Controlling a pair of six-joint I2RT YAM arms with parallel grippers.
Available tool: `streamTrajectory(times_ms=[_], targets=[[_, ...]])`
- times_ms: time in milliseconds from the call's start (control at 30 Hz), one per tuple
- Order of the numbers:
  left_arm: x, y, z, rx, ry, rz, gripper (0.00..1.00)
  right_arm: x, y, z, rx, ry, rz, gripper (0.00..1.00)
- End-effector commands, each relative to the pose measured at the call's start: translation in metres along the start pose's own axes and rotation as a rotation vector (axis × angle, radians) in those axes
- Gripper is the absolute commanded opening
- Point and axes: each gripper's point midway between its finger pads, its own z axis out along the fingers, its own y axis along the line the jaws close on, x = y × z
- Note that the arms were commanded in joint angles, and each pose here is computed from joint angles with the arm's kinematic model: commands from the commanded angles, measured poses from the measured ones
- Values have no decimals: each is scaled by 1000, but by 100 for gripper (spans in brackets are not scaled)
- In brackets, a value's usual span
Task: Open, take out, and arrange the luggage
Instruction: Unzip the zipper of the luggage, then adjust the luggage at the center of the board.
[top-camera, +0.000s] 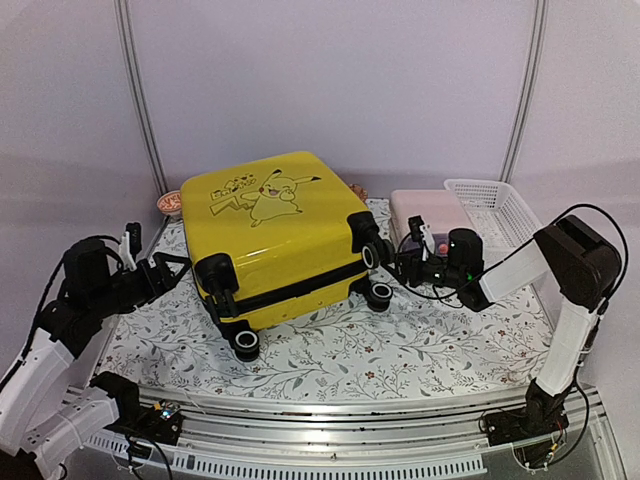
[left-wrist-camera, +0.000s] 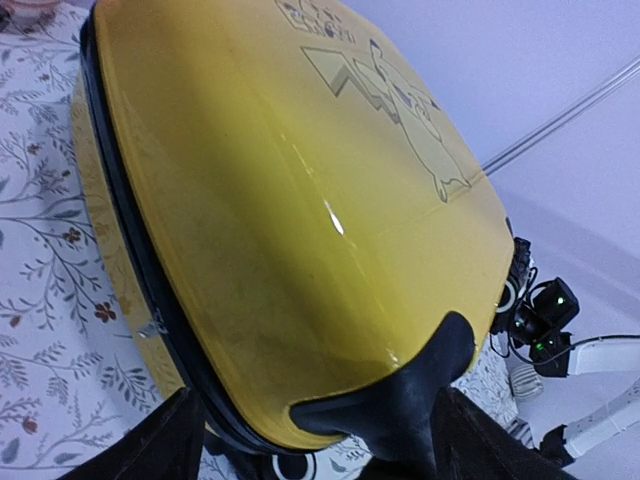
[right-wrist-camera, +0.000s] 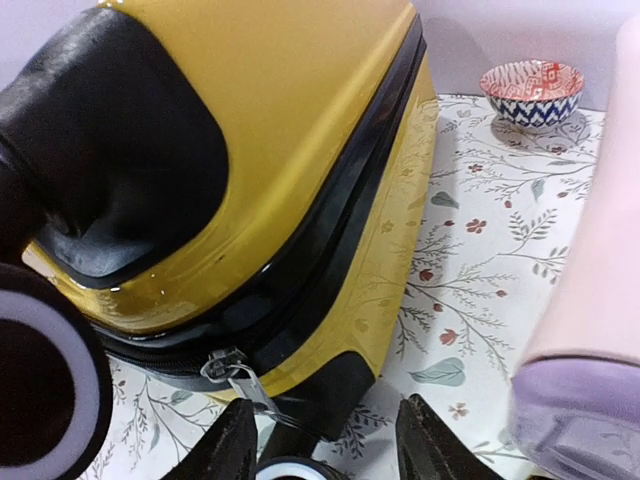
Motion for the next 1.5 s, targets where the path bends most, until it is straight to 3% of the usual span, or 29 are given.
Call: streamTrajectory(times_ms=[0,233,500,733,933,1200,1467], targets=[[9,-28,-10,34,66,-45,83,-11,-3,-21,47,-16,-31,54],[21,-59,-18,-9,159,-97,86,-25,-9,-44,153,-33,-107,63],[42,-60,-2,-76,207,-89,88,-86,-12,-55,233,-115,-135,63],[67,-62,19,-154,275,-40,90,-116,-17,-38,256,-55,-126,61],[65,-57,27,-213,249,-13,94,-109,-13,-13,251,28,-135,60],[87,-51,39,-345,388,54,95,-87,24,12,199,103,-213,60],[84,-7,30,-476,431,78,95,-65,103,23,-9,119,-347,59]])
